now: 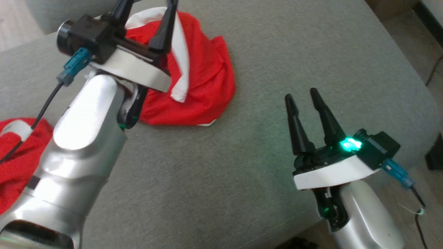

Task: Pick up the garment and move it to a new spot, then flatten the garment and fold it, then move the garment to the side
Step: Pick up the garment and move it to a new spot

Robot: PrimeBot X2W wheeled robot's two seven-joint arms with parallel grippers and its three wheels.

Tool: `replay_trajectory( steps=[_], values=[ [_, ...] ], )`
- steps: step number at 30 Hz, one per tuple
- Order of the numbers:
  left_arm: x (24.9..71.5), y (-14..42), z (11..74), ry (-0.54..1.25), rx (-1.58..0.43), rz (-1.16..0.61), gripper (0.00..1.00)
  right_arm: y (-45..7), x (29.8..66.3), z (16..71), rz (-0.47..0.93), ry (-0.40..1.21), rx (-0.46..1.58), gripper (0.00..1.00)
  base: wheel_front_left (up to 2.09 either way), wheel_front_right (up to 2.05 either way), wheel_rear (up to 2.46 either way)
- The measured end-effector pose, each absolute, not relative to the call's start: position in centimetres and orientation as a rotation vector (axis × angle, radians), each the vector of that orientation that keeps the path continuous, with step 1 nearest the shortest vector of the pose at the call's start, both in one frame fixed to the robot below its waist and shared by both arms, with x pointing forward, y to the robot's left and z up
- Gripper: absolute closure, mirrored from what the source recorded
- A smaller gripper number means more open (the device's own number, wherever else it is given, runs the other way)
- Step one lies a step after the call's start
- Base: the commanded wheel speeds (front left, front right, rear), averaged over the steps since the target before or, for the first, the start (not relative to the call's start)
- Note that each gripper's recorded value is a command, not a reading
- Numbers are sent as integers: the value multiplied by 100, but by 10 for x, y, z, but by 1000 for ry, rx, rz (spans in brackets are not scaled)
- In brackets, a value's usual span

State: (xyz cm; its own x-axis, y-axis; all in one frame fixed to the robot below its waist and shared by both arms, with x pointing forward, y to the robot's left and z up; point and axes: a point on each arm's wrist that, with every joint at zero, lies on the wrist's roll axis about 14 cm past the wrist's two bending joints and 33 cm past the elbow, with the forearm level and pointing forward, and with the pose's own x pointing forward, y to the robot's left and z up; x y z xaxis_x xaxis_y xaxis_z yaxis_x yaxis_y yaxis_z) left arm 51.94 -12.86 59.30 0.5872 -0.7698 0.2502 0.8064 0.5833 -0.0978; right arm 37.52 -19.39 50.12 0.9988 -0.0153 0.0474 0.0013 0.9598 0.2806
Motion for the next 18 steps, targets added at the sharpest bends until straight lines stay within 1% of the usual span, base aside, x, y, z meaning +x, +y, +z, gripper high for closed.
replay_trajectory(
  steps=[4, 9, 13, 18],
  values=[
    [530, -99, 585, -182, -177, -851, 0, -192, 381, 503, 2, -58, 284, 0, 0, 0, 0],
    [534, -41, 573, -166, -138, -724, 0, -180, 390, 503, 46, -61, 266, 0, 0, 0, 0],
    [514, 5, 547, -113, -87, -633, 0, -164, 396, 505, 97, -64, 254, 0, 0, 0, 0],
    [475, 59, 528, -74, -104, -490, 0, -140, 392, 495, 163, -31, 246, 0, 0, 0, 0]
  ],
)
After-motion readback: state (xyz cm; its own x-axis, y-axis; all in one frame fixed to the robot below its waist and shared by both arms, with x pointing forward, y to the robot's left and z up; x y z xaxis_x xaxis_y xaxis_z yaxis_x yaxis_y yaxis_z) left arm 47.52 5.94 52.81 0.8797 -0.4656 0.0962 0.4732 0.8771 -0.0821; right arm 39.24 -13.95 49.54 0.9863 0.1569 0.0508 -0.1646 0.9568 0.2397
